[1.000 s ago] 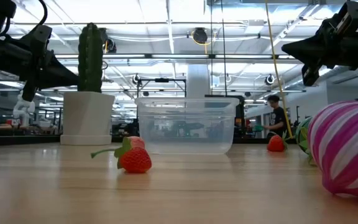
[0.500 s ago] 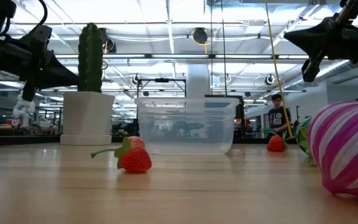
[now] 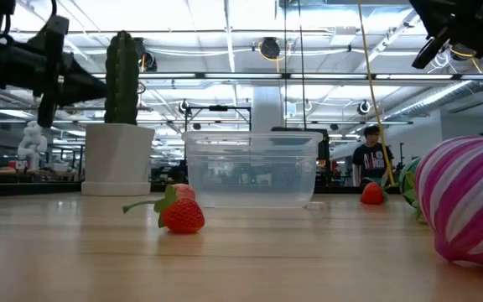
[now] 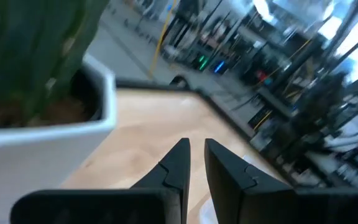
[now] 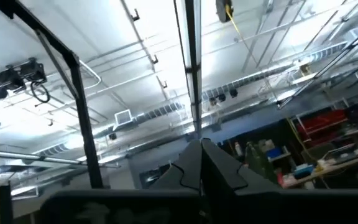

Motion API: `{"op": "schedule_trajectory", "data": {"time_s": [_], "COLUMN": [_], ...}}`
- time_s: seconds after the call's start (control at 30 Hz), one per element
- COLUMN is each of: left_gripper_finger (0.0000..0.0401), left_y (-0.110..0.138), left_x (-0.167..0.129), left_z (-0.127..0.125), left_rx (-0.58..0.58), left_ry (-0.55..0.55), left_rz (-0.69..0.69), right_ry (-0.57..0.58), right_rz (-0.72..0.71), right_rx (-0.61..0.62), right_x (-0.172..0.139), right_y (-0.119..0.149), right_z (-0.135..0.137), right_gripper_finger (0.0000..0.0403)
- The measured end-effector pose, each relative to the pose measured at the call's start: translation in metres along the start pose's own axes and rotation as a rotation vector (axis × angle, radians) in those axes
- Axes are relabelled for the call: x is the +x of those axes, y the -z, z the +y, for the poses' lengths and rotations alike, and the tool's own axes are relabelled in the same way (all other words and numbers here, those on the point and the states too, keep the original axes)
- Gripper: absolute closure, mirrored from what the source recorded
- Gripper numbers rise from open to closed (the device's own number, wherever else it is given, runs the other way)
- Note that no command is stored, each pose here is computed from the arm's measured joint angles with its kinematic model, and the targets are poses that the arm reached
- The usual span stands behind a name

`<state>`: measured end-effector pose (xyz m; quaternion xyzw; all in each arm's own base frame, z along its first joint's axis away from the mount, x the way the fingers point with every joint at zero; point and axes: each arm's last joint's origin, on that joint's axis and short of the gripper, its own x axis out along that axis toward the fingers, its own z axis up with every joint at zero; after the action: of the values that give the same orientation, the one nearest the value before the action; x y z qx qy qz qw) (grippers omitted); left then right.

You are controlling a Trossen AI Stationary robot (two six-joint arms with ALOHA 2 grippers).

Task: Pick and placing Produce into tupperware
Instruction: Put the watermelon into the transparent bin

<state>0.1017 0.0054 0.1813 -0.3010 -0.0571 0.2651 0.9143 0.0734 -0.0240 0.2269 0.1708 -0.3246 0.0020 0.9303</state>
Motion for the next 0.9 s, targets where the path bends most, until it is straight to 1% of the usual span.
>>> {"op": "schedule_trajectory", "data": {"time_s": [0.2, 0.27, 0.33, 0.4, 0.47, 0.5, 0.57, 0.67, 0.77, 0.83, 0.87, 0.9], "left_gripper_finger": [0.0350, 0.0350, 0.0350, 0.0350, 0.0350, 0.0350, 0.0350, 0.0350, 0.0350, 0.0350, 0.0350, 0.0350], "left_y": [-0.019, -0.033, -0.055, -0.086, -0.120, -0.136, -0.164, -0.198, -0.216, -0.222, -0.224, -0.224], "left_x": [-0.003, -0.006, -0.013, -0.027, -0.044, -0.053, -0.068, -0.083, -0.088, -0.088, -0.087, -0.086], "left_z": [-0.015, -0.024, -0.035, -0.047, -0.057, -0.061, -0.070, -0.084, -0.093, -0.097, -0.098, -0.100], "left_rx": [0.072, 0.106, 0.165, 0.222, 0.252, 0.266, 0.291, 0.321, 0.339, 0.334, 0.332, 0.324], "left_ry": [0.162, 0.200, 0.213, 0.212, 0.218, 0.225, 0.254, 0.271, 0.184, 0.084, 0.028, -0.022], "left_rz": [-0.086, -0.104, -0.096, -0.056, -0.008, 0.019, 0.074, 0.150, 0.291, 0.396, 0.443, 0.486], "right_ry": [0.028, 0.039, 0.055, -0.019, -0.088, -0.092, -0.054, 0.089, 0.346, 0.514, 0.581, 0.621], "right_rz": [0.042, 0.056, 0.100, 0.056, 0.055, 0.105, 0.269, 0.580, 0.918, 1.151, 1.248, 1.317], "right_rx": [0.066, 0.070, 0.052, -0.031, -0.129, -0.160, -0.190, -0.166, -0.104, -0.070, -0.063, -0.054], "right_x": [0.003, 0.004, 0.009, 0.026, 0.044, 0.054, 0.074, 0.104, 0.125, 0.136, 0.141, 0.147], "right_y": [0.005, 0.006, 0.006, -0.023, -0.058, -0.074, -0.100, -0.137, -0.161, -0.166, -0.168, -0.168], "right_z": [-0.004, -0.005, -0.006, 0.010, 0.030, 0.038, 0.051, 0.066, 0.073, 0.071, 0.069, 0.068], "right_gripper_finger": [0.0403, 0.0403, 0.0403, 0.0403, 0.0403, 0.0403, 0.0403, 0.0403, 0.0403, 0.0403, 0.0403, 0.0403]}}
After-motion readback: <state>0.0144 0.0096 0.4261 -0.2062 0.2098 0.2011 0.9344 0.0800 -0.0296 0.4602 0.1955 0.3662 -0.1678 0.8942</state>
